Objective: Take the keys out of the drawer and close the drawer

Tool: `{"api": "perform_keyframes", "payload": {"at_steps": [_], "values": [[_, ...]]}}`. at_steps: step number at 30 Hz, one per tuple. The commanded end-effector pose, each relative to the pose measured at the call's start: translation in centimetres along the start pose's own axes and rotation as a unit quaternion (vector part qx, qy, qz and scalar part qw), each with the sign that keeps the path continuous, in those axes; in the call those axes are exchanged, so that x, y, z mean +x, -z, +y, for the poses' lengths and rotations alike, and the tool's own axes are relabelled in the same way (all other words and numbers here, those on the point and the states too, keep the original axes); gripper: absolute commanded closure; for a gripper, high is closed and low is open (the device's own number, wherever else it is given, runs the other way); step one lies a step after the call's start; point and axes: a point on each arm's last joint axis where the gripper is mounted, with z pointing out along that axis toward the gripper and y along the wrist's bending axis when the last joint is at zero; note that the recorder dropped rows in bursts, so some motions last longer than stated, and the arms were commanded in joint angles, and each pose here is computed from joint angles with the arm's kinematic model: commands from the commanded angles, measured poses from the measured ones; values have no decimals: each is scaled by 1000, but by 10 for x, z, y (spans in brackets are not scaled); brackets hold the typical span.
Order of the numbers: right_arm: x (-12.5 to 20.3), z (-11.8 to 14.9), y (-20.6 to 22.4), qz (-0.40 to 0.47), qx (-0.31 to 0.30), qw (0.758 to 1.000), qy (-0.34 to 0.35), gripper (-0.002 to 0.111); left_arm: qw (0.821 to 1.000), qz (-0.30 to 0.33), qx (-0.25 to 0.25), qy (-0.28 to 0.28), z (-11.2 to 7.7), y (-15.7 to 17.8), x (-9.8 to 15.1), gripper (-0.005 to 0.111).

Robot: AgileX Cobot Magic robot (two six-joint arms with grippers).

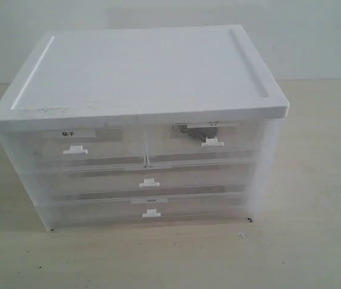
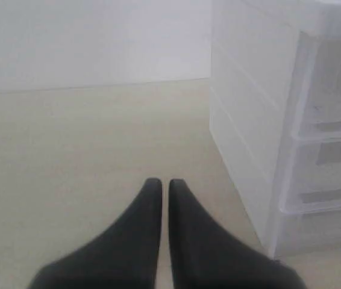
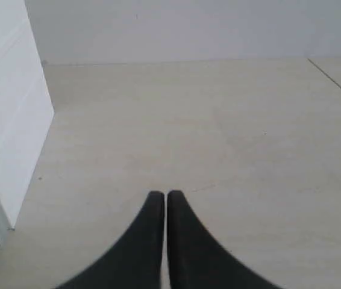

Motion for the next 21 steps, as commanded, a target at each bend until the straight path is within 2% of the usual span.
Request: {"api": "perform_keyframes", "payload": {"at_steps": [1, 6, 14, 18, 21], "values": [[-1, -1, 0, -6, 6, 1000, 12, 108, 1000, -28, -6, -12, 1, 0, -4, 102], [-14, -1, 1, -76, 11, 996, 33, 108, 990, -141, -11, -13, 2, 3, -24, 102], [-45, 0, 12, -254, 6, 967, 27, 108, 950, -312, -19, -13, 2, 18, -53, 102], [-54, 1, 18, -315, 4, 949, 28, 108, 931, -364, -20, -11, 3, 24, -61, 102], [-60, 2, 23, -357, 3, 934, 28, 108, 925, -378, 2, 45, 3, 26, -63, 102]]}}
